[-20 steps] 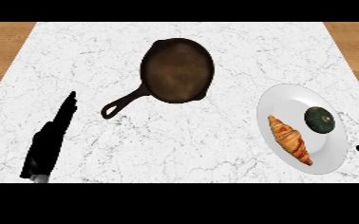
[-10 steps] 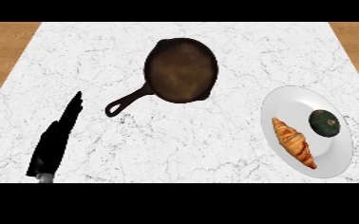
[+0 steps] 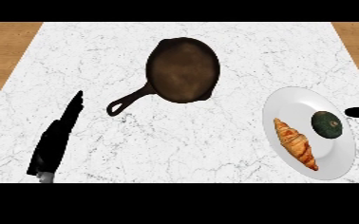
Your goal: Pick the squash from the plate and place it in the pan
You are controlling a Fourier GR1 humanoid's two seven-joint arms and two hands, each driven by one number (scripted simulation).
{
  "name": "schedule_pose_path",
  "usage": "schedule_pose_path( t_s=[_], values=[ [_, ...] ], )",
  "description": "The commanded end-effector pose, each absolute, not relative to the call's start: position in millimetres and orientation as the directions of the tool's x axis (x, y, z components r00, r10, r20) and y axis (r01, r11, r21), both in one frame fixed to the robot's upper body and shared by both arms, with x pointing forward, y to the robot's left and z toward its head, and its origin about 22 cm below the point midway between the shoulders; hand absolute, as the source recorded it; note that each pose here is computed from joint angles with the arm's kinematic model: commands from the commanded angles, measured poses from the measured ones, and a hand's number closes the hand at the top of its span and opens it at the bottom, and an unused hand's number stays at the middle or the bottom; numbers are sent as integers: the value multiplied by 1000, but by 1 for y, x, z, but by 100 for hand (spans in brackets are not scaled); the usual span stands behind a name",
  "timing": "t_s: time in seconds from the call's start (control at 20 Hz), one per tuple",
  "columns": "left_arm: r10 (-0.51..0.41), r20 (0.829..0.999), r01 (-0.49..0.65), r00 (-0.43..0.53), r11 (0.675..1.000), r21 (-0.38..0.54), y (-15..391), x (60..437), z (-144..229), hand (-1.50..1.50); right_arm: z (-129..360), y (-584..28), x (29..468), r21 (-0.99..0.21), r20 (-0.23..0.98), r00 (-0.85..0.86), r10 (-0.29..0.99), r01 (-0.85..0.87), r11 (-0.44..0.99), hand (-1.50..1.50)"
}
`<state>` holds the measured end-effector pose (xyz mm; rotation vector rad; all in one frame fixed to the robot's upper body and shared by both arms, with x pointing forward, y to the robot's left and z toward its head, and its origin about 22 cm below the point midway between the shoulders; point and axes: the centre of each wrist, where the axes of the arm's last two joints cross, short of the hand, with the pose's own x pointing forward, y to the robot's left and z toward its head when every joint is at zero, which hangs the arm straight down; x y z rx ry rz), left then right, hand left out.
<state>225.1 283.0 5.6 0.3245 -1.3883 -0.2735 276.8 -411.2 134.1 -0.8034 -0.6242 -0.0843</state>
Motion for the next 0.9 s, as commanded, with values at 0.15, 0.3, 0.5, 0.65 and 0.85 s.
schedule_pose_path(
  t_s=[0.15,0.3,0.5,0.65,0.85],
  values=[
    [-370,913,4,169,927,375,288,229,7,0,136,-415,292,-656,314,931,186,71,752,-150],
    [-362,916,-2,171,930,368,290,219,1,0,137,-390,312,-626,318,933,167,75,776,-150],
    [-376,911,-3,170,924,382,293,225,17,0,122,-400,316,-627,258,949,183,20,779,-150],
    [-370,913,-1,174,927,376,280,214,0,0,122,-378,334,-612,274,945,179,28,790,-150],
    [-375,913,-13,161,924,381,277,233,12,0,115,-399,332,-622,195,962,191,-29,782,-150]
  ],
)
